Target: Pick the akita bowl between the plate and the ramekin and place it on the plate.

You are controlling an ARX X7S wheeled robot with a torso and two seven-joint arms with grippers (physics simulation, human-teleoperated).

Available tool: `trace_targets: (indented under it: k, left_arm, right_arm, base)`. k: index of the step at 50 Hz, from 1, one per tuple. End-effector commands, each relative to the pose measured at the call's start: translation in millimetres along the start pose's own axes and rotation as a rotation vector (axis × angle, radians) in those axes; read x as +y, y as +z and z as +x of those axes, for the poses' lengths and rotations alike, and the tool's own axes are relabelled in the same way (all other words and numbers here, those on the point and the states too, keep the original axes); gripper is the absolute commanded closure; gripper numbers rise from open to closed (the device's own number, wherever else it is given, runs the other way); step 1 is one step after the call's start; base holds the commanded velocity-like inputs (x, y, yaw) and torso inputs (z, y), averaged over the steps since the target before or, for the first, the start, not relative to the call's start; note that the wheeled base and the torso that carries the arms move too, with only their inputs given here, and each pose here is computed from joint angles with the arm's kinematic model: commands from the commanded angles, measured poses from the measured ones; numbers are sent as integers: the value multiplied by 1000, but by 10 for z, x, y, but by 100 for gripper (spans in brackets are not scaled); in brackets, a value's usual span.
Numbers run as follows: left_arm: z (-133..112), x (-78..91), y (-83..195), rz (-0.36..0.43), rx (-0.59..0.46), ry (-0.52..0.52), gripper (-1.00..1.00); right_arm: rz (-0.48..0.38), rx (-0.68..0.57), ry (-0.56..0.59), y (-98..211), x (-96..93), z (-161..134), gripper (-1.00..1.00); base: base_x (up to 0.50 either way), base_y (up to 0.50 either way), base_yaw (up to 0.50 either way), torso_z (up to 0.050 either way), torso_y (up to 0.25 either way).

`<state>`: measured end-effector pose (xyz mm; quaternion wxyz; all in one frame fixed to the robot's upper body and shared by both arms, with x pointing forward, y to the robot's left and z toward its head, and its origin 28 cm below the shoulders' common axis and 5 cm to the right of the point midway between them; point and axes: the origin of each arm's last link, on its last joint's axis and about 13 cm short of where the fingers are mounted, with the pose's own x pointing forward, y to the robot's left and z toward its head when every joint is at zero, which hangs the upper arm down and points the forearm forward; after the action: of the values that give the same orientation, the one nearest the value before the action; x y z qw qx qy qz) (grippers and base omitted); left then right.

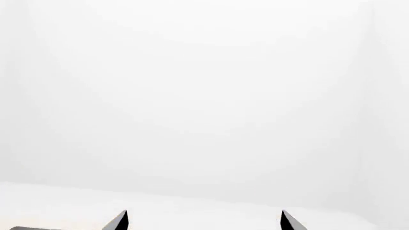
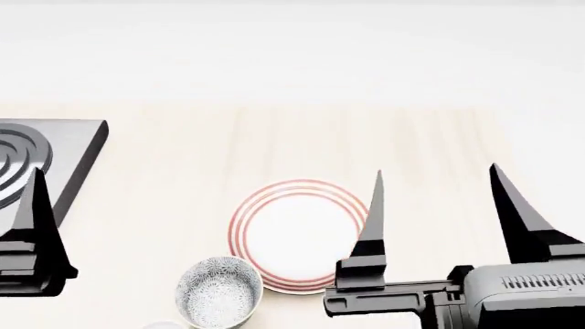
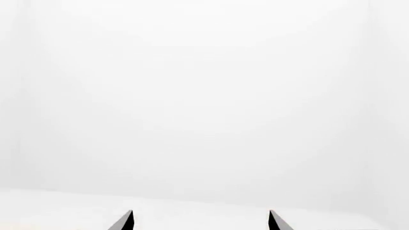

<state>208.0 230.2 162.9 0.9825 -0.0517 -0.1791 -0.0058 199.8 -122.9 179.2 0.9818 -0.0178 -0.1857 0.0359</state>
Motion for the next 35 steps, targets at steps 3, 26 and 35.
trace_targets:
  k: [3, 26, 35]
  left_arm:
    - [142, 12, 294, 42, 16, -28, -100]
    - [270, 78, 226, 144, 66, -23, -100]
    - [255, 90, 202, 141, 72, -30, -100]
  right_arm:
    - [-81, 39, 90, 397, -40, 186, -100]
    - [-720, 215, 406, 610, -64, 1182, -100]
    - [-905, 245, 511, 636, 5, 1610, -100]
  base:
    - [0, 0, 0, 0, 0]
    - [0, 0, 0, 0, 0]
    - [0, 0, 0, 0, 0]
